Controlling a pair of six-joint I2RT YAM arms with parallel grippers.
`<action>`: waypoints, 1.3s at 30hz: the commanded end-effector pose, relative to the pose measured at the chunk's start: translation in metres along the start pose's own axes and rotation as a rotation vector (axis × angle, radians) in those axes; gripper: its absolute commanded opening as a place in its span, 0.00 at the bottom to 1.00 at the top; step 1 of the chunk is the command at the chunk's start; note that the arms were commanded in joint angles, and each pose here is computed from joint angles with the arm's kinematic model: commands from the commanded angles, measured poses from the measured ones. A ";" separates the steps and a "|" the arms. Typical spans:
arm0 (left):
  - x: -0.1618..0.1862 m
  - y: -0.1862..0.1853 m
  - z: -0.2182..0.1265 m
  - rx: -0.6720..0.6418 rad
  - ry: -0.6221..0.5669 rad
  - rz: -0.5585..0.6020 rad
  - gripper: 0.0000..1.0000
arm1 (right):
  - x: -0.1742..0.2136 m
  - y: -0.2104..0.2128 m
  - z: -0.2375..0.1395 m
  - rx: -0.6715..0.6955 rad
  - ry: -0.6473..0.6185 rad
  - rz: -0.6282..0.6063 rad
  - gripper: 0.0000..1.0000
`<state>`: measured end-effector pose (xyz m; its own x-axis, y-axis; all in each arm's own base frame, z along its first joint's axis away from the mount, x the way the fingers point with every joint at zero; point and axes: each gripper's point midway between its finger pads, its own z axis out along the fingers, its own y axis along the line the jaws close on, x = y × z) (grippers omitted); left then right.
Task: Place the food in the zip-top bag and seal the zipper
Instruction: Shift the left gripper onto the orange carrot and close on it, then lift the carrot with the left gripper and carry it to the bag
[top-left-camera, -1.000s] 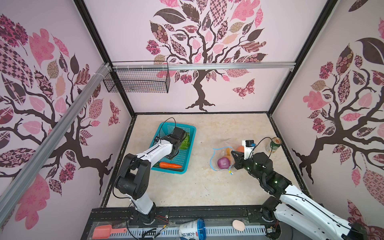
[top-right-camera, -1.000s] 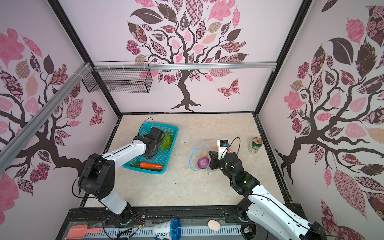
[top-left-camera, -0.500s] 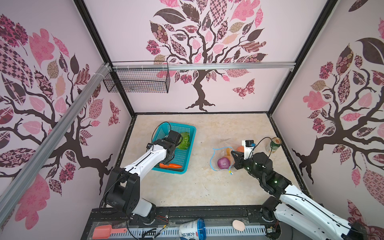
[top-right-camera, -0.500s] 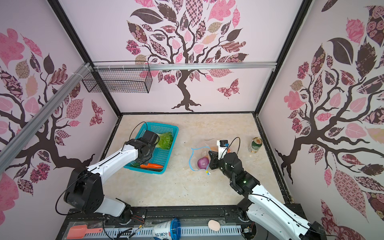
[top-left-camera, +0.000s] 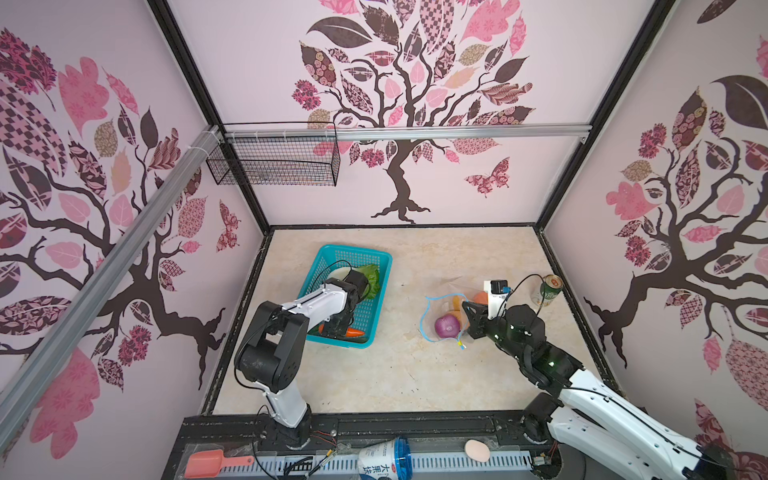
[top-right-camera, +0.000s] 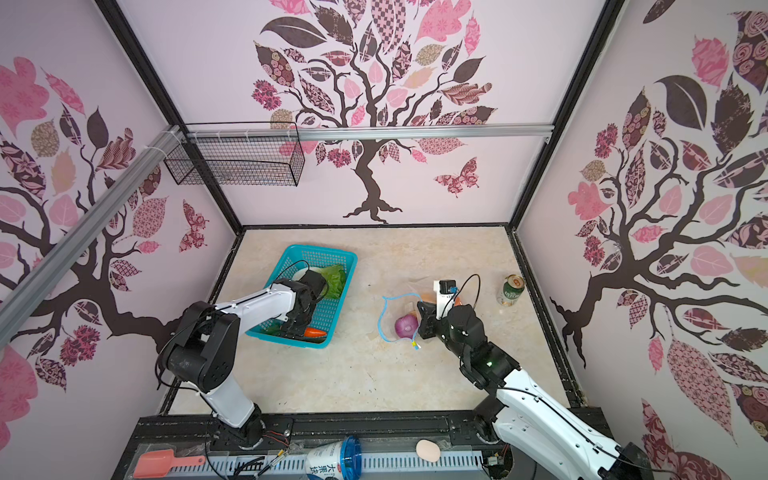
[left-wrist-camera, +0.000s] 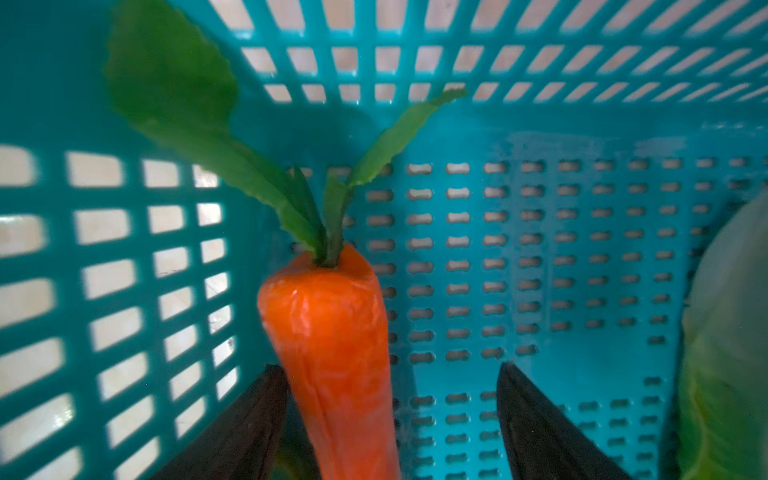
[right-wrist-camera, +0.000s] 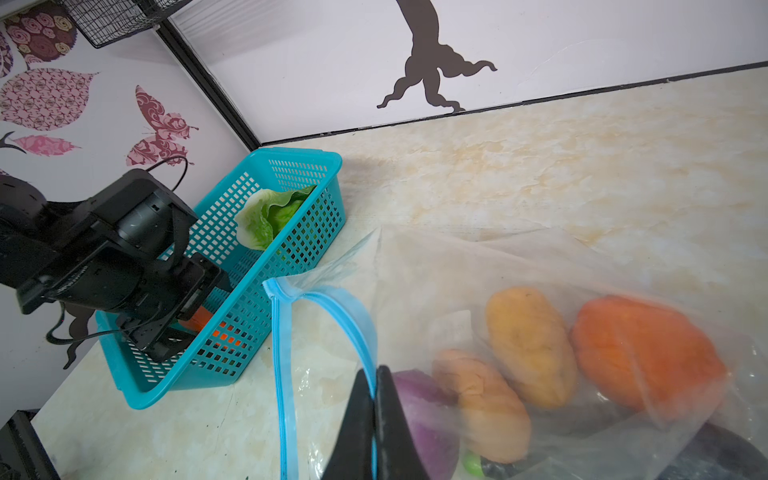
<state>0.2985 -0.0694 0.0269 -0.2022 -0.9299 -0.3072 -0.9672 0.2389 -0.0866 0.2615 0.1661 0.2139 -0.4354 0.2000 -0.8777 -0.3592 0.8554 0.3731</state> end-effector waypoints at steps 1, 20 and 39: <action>0.006 -0.008 0.005 -0.005 0.028 -0.005 0.82 | -0.004 -0.002 -0.001 0.013 -0.014 -0.006 0.00; -0.010 -0.023 -0.024 0.108 -0.008 0.047 0.05 | -0.007 0.002 0.002 0.006 -0.009 -0.006 0.00; -0.034 -0.086 -0.182 0.975 -0.123 0.403 0.00 | -0.021 0.021 0.008 -0.060 0.002 0.016 0.00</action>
<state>0.3485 -0.0884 0.1890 -0.3639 -0.7993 -0.4782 -0.5107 0.6006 -0.6152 0.2669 0.1768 0.2090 -0.4759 0.1786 -0.8612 -0.3691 0.8482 0.3799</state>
